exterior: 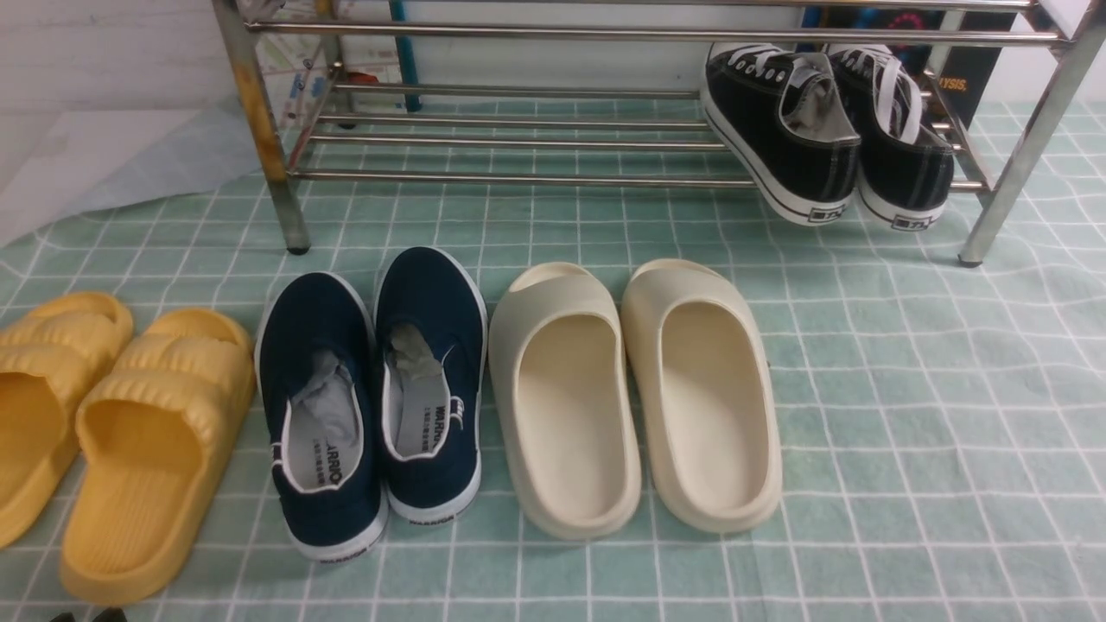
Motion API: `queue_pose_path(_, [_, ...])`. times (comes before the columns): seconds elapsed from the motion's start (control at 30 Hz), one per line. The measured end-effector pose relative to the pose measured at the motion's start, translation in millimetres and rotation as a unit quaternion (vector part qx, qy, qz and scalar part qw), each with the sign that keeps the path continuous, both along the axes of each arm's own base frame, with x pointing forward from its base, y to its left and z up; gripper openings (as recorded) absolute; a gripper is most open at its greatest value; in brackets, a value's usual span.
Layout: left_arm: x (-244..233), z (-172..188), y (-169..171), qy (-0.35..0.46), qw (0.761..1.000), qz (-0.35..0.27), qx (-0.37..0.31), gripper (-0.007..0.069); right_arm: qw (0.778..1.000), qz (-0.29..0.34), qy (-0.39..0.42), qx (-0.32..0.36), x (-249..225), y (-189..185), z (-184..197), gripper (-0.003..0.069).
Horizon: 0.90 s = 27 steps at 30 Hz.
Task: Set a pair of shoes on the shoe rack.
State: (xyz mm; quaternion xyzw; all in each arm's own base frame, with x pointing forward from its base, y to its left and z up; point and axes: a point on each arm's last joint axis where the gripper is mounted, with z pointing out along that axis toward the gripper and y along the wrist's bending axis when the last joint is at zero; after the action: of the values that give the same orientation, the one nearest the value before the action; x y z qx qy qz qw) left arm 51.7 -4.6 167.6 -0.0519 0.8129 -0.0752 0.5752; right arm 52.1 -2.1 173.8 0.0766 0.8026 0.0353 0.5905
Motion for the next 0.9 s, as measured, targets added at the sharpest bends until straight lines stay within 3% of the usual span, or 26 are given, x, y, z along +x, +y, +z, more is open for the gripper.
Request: queue_pose_path(0.9, [0.0, 0.0, 0.0, 0.0, 1.0, 0.0, 0.0, 0.0238, 1.0, 0.0, 0.0, 0.0, 0.0, 0.0, 0.0, 0.009])
